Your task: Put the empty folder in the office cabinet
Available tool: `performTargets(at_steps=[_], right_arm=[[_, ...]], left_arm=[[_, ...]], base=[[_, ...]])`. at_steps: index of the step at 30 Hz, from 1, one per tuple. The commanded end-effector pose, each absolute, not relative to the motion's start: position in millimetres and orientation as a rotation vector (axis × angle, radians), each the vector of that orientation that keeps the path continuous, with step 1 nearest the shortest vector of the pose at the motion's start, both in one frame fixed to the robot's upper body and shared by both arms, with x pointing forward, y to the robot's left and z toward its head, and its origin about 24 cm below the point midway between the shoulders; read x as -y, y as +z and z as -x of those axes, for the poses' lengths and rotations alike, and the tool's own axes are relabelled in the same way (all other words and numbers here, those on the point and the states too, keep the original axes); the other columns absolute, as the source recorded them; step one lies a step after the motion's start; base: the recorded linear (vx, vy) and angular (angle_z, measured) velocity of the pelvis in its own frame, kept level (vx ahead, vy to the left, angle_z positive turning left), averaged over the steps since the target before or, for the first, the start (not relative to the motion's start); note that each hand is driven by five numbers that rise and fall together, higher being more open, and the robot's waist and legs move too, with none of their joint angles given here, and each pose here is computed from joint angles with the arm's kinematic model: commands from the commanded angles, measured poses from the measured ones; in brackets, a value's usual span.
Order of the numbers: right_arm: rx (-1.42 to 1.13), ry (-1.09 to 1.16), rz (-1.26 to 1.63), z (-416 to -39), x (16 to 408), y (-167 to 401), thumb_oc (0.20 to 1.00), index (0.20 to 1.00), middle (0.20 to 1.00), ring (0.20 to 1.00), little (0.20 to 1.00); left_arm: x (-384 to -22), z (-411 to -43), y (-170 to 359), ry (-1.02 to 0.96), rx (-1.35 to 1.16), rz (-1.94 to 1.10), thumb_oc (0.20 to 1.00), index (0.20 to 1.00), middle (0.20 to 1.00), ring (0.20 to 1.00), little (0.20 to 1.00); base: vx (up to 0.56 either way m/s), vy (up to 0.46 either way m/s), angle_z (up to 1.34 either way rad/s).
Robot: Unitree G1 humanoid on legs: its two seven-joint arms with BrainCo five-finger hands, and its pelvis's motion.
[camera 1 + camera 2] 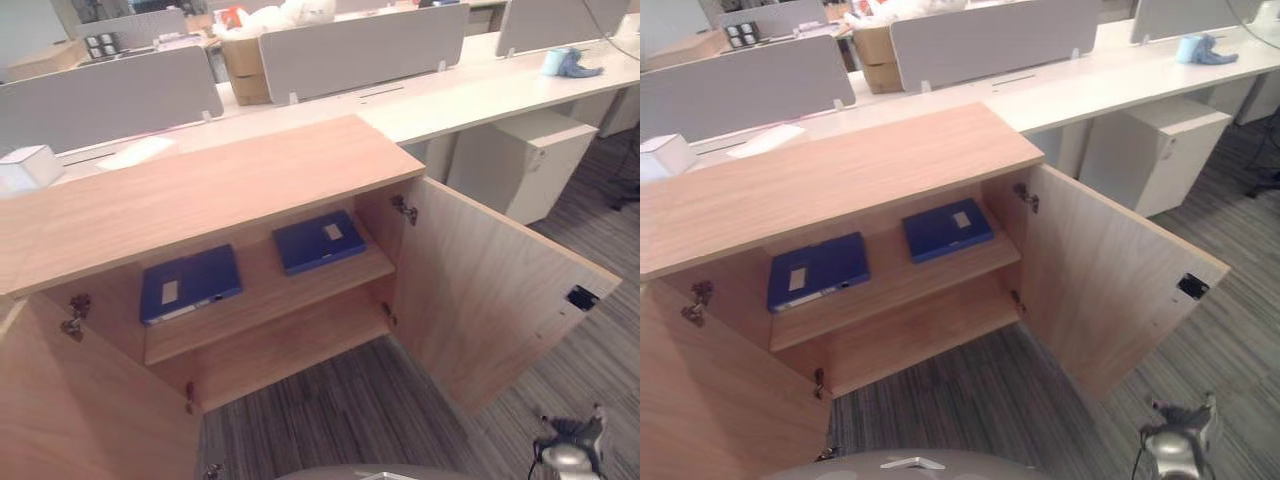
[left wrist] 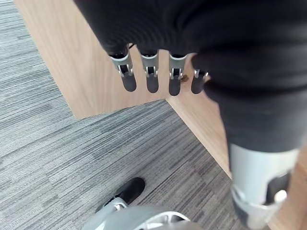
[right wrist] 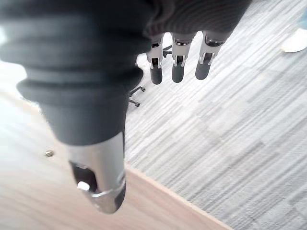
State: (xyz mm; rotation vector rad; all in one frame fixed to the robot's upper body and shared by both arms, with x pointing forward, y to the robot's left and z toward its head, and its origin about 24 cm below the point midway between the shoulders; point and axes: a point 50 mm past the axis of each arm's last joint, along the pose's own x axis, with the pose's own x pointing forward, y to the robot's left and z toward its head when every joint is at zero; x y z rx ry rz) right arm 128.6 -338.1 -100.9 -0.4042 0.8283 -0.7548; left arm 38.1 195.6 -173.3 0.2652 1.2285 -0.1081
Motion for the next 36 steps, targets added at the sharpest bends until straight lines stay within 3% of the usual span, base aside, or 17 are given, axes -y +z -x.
performTargets(at_steps=[1,8,14,21,28,36], right_arm=[[-0.710,-0.945,0.386,-150.0,382.0,-63.9,1.000,1.000,1.000,1.000,1.000],[-0.539,-1.073,0.400,-180.5,422.9,-8.0,1.000,1.000,1.000,1.000,1.000],[-0.484,-1.034,0.422,-195.0,424.8,5.5,1.000,1.000,1.000,1.000,1.000],[-0.358,-0.439,0.511,-247.2,363.1,5.1,1.000,1.000,1.000,1.000,1.000],[-0.324,-0.070,0.493,-255.5,305.4,-9.6,1.000,1.000,1.000,1.000,1.000],[-0.269,0.376,0.420,-244.1,204.2,-30.3,1.000,1.000,1.000,1.000,1.000]], left_arm=[[-215.5,-51.8,-168.8,-0.121,-1.204,-0.327,1.000,1.000,1.000,1.000,1.000],[-215.2,-38.7,-170.0,-0.175,-1.240,-0.340,1.000,1.000,1.000,1.000,1.000],[-217.1,-34.2,-170.0,-0.178,-1.252,-0.336,1.000,1.000,1.000,1.000,1.000],[-221.6,-35.8,-170.0,-0.193,-1.272,-0.361,1.000,1.000,1.000,1.000,1.000],[-225.4,-32.2,-170.0,-0.196,-1.293,-0.371,1.000,1.000,1.000,1.000,1.000],[-225.9,-36.2,-169.5,-0.179,-1.278,-0.373,1.000,1.000,1.000,1.000,1.000]], base=[[0.00,-0.054,0.27],[0.00,-0.024,0.14],[-0.01,-0.004,0.00],[-0.03,-0.039,0.02],[-0.01,-0.020,-0.03],[0.00,-0.004,-0.04]])
